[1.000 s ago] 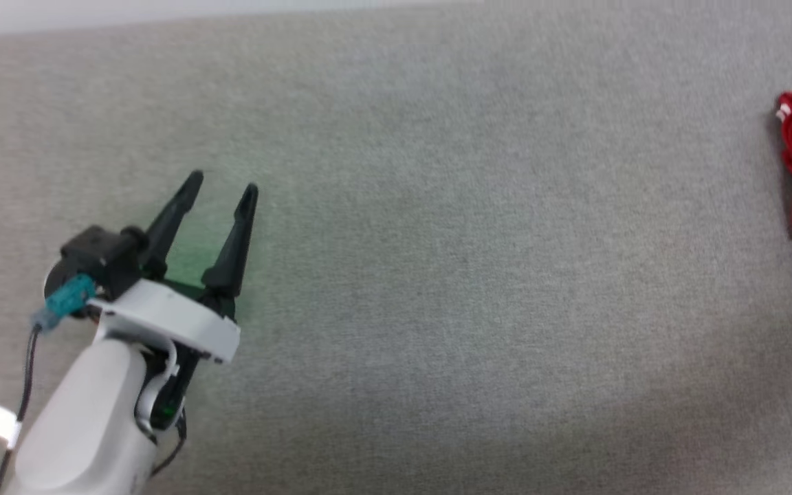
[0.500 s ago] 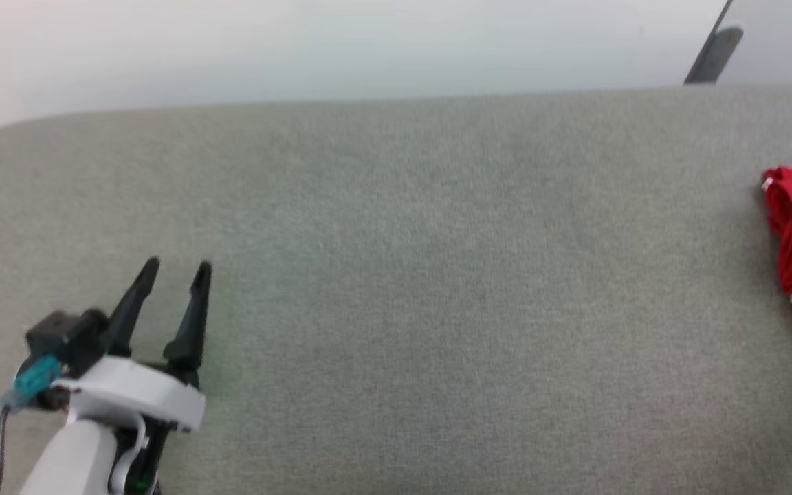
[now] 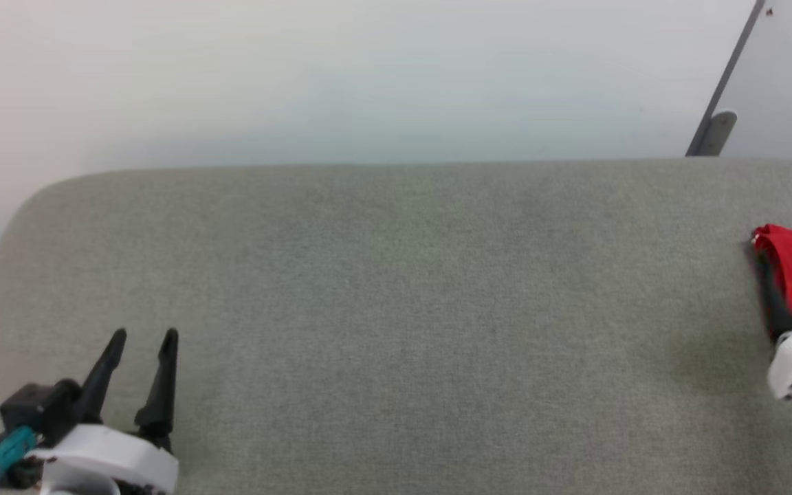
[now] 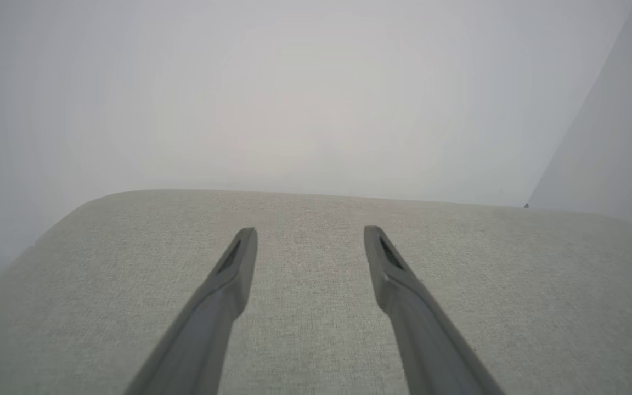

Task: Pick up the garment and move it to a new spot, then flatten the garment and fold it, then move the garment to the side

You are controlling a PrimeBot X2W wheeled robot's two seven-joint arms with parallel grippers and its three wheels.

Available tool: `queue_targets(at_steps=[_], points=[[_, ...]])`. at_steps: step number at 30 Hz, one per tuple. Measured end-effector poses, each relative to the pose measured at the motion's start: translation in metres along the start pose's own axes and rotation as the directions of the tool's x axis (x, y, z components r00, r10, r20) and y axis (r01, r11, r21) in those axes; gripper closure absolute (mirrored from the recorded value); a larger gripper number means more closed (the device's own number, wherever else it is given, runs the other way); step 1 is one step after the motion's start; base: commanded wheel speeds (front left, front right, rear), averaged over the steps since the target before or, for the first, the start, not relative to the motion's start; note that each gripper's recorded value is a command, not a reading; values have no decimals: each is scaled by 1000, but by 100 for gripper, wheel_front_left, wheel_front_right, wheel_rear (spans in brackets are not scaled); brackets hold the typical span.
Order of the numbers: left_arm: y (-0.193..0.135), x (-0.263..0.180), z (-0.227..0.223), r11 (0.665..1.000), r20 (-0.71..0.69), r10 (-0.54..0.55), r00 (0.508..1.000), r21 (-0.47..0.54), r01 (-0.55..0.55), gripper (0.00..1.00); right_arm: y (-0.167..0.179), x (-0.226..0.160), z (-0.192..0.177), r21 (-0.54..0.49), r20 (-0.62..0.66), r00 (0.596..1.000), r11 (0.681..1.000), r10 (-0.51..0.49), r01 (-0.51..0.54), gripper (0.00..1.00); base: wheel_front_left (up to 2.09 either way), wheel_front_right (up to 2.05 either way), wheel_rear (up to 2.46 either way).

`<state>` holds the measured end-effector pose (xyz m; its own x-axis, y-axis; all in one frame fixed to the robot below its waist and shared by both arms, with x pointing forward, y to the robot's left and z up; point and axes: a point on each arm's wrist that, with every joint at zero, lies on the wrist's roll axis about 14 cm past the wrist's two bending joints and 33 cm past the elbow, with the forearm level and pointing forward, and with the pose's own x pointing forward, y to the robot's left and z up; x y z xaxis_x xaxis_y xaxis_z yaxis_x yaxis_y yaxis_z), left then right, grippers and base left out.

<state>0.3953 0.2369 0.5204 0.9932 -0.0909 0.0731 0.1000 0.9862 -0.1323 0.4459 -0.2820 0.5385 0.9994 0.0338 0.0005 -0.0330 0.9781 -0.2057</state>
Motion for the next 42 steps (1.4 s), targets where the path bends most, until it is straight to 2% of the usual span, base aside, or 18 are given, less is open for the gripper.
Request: queue_targets(at_steps=[10,20,42], points=[[12,-28,1,999,4,44,999,21,-44,0,43,-29,0,22,63,997,999,48,-50,0,0,0,0],[17,-44,-10,997,-22,75,997,6,-75,0,66,-60,-16,88,54,998,995,34,-39,0,0,0,0],[15,-48,-13,996,-23,86,996,-5,-86,0,86,-77,-16,123,68,997,991,39,-47,0,0,0,0]])
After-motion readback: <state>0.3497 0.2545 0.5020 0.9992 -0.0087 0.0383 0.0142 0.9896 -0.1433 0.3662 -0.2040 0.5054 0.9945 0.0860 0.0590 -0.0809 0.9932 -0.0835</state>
